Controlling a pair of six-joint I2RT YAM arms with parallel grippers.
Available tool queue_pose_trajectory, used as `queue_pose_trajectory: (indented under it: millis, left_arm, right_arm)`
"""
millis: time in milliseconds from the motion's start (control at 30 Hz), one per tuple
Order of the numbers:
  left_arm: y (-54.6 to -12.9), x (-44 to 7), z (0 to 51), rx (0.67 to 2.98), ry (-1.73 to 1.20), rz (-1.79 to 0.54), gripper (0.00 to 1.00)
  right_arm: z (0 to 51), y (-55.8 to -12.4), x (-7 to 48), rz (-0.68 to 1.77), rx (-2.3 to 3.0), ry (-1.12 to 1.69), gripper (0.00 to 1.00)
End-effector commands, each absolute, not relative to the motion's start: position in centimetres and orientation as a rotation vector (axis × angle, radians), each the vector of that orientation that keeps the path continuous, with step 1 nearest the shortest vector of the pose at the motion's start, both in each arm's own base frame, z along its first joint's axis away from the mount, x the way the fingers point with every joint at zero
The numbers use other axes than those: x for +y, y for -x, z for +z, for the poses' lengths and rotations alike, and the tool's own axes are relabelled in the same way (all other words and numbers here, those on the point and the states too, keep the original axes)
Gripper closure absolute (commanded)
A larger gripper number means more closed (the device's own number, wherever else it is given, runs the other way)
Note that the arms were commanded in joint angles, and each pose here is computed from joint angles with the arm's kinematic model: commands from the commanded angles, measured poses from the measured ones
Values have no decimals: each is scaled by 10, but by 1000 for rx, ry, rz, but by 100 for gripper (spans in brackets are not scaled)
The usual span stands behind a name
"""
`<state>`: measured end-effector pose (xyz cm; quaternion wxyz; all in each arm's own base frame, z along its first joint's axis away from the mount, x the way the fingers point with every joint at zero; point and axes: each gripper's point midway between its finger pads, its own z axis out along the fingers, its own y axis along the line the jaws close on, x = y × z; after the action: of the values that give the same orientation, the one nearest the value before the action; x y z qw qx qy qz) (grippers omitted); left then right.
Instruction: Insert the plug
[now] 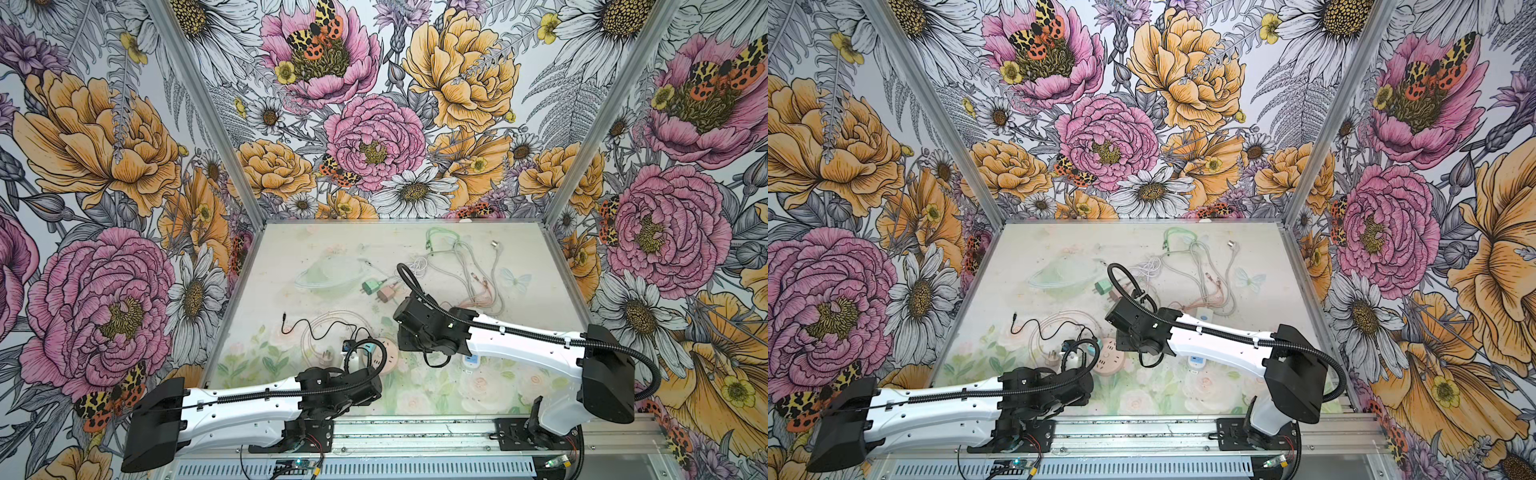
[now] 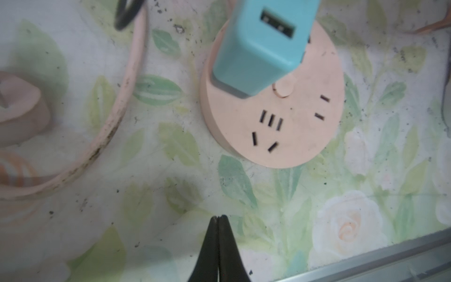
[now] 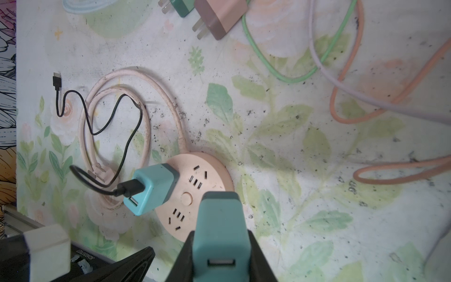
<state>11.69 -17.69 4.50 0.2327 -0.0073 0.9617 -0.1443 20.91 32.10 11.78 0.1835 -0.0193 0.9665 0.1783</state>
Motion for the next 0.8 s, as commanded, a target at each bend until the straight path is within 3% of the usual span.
queue_pose_trajectory:
  millis: [0,767]
  left_arm:
    - [-125,-201,52,2566,61,-556,95]
    - [-163,-224,36,2489,141,-661,96]
  right_arm:
    - [129,-214,314,514,2682,18,100]
    - [121,-220,296,495,2700,-87,100]
